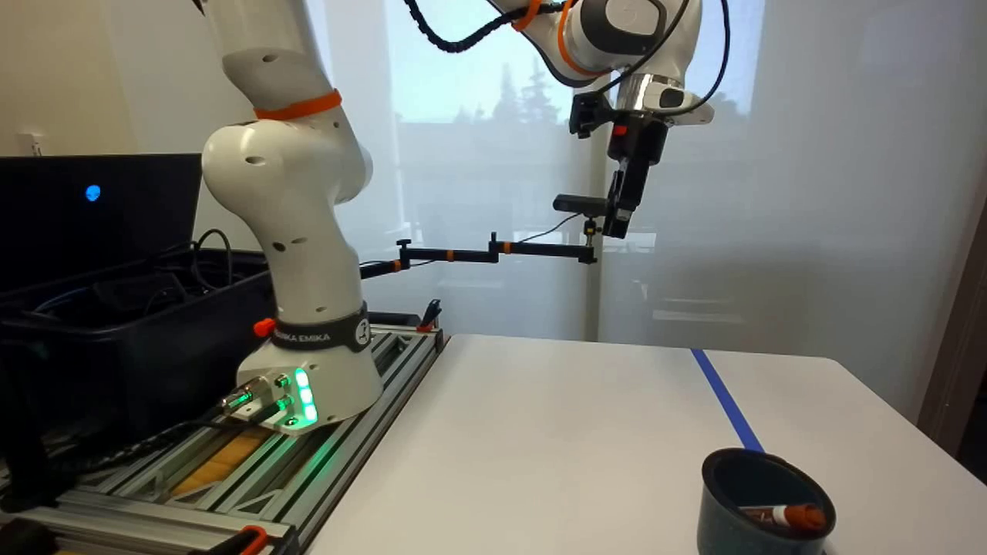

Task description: Remove the marker from the mug

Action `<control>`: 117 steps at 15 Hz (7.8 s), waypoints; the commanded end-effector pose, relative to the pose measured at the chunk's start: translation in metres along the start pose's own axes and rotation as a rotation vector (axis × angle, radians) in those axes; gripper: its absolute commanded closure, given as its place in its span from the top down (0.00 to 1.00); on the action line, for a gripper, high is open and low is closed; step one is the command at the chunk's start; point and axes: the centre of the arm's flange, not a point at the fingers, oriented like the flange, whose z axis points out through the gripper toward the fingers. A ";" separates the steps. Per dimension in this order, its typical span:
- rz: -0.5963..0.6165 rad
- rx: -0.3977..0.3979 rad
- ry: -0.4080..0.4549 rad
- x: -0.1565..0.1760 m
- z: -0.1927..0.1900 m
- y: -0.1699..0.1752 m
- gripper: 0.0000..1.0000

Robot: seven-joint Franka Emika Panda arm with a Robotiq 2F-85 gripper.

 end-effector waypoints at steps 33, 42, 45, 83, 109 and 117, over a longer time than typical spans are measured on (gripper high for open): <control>1.395 0.034 0.745 0.016 0.153 0.175 1.00; 1.300 0.134 0.650 0.039 0.163 0.185 1.00; 1.270 0.141 0.621 0.043 0.165 0.201 1.00; 0.997 -0.006 0.595 0.097 0.212 0.232 0.66; 0.966 -0.032 0.628 0.096 0.190 0.211 0.05; 0.954 -0.071 0.712 0.084 0.125 0.193 0.05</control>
